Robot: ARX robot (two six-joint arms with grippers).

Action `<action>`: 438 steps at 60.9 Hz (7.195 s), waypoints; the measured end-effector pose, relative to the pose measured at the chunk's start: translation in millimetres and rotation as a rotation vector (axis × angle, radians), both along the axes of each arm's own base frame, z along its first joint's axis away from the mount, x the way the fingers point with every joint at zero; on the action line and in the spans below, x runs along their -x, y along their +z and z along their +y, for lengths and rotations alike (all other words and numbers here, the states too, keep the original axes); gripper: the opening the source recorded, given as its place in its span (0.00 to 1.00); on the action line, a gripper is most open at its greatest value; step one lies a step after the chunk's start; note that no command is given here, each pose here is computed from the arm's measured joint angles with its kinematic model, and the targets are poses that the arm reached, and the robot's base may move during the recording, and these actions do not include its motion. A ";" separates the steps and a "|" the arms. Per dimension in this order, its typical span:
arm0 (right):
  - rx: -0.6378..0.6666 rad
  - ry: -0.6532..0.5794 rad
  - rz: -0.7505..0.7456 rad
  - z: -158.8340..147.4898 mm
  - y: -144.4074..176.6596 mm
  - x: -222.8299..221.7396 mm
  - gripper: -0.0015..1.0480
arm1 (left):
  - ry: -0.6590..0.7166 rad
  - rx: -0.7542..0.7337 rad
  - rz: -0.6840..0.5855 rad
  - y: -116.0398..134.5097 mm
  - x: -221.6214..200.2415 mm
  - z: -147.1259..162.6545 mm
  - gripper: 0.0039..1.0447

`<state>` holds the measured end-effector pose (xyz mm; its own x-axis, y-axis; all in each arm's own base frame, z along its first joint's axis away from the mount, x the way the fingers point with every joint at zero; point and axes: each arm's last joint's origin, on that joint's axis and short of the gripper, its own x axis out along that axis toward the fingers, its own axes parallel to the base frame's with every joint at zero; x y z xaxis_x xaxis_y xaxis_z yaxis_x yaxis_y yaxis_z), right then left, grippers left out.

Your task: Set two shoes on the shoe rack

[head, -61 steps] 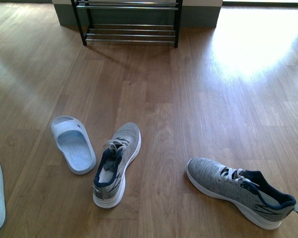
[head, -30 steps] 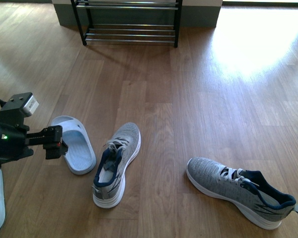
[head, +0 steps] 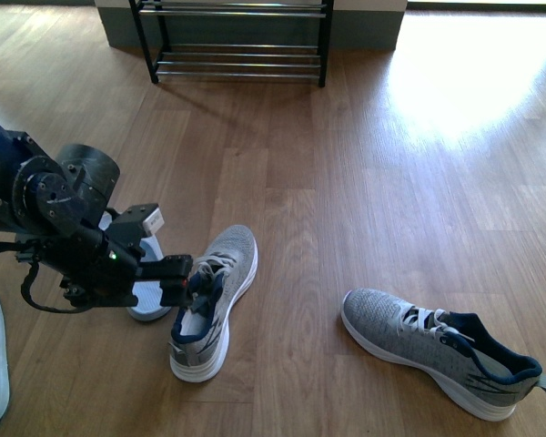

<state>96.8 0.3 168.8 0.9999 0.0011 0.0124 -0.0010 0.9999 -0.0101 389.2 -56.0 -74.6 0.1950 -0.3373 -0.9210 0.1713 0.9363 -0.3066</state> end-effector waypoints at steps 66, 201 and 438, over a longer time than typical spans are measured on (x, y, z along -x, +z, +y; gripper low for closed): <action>0.000 0.000 0.000 0.0 0.0 0.0 0.91 | -0.229 -0.221 -0.056 -68.1 -50.7 -46.7 0.35; 0.000 0.002 0.000 0.0 0.0 0.0 0.91 | 0.530 -0.712 -1.050 232.4 276.2 26.1 0.01; 0.417 0.269 1.148 1.7 -289.4 -243.0 0.06 | 0.483 -0.751 -1.043 230.8 276.1 23.8 0.01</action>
